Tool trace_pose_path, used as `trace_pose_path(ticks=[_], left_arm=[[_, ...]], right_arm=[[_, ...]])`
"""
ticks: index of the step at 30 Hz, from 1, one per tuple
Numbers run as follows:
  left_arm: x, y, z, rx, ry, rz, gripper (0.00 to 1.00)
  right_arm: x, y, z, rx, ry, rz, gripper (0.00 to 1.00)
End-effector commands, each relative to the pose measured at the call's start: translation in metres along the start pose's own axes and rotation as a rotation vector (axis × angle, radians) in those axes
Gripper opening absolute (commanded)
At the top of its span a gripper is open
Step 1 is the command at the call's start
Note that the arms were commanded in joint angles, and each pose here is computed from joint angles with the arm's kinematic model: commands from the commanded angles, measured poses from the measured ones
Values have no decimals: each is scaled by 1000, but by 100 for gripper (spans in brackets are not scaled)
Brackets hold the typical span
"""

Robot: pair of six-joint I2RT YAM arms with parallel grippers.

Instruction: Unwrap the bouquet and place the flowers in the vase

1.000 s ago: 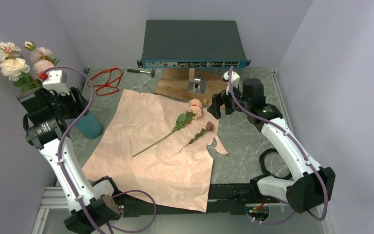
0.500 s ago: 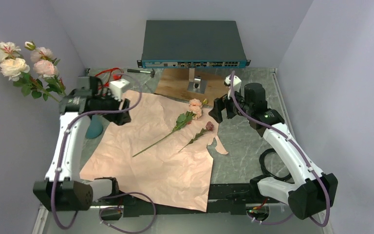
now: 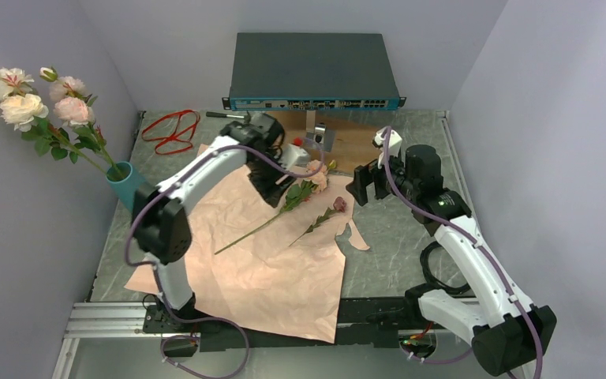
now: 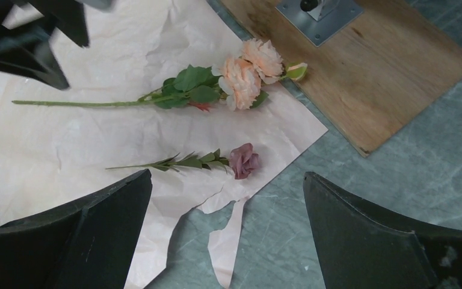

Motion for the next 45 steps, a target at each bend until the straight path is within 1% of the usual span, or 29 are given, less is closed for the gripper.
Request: trace_pose_path(ticks=[1, 4, 7, 11, 19, 23, 25, 29, 30, 36, 38, 45], left_arm=[[-25, 24, -11, 14, -2, 97, 66], [-53, 38, -6, 16, 31, 136, 62], [-67, 49, 5, 39, 65, 167, 53], [-92, 54, 13, 64, 58, 210, 49], [-137, 42, 19, 72, 36, 304, 45], [-153, 35, 25, 80, 59, 329, 40], [-159, 32, 26, 80, 66, 342, 35], [-158, 31, 26, 86, 71, 352, 24], [-155, 31, 25, 90, 75, 352, 19], [-120, 39, 17, 78, 74, 309, 1], [-106, 37, 11, 64, 59, 302, 0], [-55, 43, -5, -37, 50, 179, 0]], right_arm=[[11, 6, -5, 11, -42, -49, 100], [16, 5, -5, 9, -49, -58, 100], [19, 4, -6, 9, -54, -61, 100], [22, 4, -8, 14, -71, -67, 100], [22, 5, -11, 4, -77, -74, 100], [21, 4, -11, 0, -75, -72, 100], [21, 4, -11, 1, -75, -70, 100], [21, 4, -12, 1, -77, -68, 100], [21, 4, -12, 1, -76, -69, 100], [21, 8, -11, -1, -73, -76, 100], [21, 9, -11, -3, -74, -79, 100], [20, 14, -9, -11, -61, -90, 100]])
Point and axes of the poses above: each gripper's point midway between its finger pads, its own x axis back along the fingers, its own z axis along the line the jaws close on, y = z × x, the point moved 3 cm from there along x, back along the fingers, and after that the axes turned 13 degrees about -x, right-handed, at the moved point
